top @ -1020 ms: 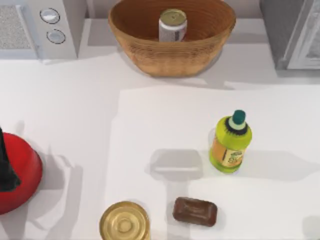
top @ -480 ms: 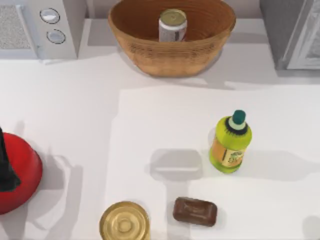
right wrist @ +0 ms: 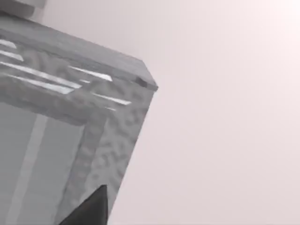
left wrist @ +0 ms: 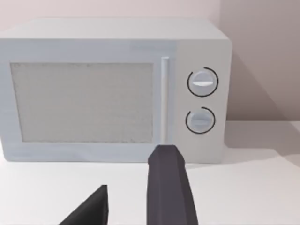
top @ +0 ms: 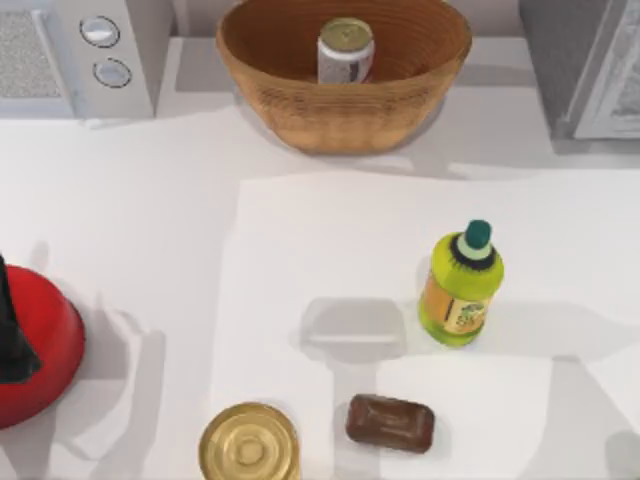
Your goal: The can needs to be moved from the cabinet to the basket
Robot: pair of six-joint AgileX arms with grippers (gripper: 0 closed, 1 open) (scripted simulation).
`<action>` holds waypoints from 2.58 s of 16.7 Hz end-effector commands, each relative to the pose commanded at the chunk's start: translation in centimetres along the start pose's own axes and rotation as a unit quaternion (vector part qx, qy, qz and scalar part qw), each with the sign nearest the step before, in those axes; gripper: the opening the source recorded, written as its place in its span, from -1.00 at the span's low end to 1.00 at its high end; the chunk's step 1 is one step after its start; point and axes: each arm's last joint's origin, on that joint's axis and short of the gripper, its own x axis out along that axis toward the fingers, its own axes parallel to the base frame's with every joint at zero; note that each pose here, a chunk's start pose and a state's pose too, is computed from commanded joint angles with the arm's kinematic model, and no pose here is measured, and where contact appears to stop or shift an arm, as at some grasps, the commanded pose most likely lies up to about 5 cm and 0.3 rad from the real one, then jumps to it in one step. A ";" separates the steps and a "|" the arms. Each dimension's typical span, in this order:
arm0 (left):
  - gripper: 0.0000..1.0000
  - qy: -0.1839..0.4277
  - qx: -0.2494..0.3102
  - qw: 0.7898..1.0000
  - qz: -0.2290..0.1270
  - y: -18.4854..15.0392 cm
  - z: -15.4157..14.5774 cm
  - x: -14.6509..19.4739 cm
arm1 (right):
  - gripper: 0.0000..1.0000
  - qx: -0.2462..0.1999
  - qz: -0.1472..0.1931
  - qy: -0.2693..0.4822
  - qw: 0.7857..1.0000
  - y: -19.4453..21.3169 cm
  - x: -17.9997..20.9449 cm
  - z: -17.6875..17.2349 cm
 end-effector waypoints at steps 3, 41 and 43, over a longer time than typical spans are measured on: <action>1.00 0.000 0.000 1.000 0.000 0.0 0.0 0.0 | 1.00 -0.017 -0.002 -0.008 1.000 -1.0 0.4 5.9; 1.00 0.000 0.000 1.000 0.000 0.0 0.0 0.0 | 1.00 0.177 0.026 0.088 0.980 21.6 9.7 19.9; 1.00 0.000 0.000 1.000 0.000 0.0 0.0 0.0 | 1.00 0.177 0.026 0.089 0.980 25.2 8.9 21.3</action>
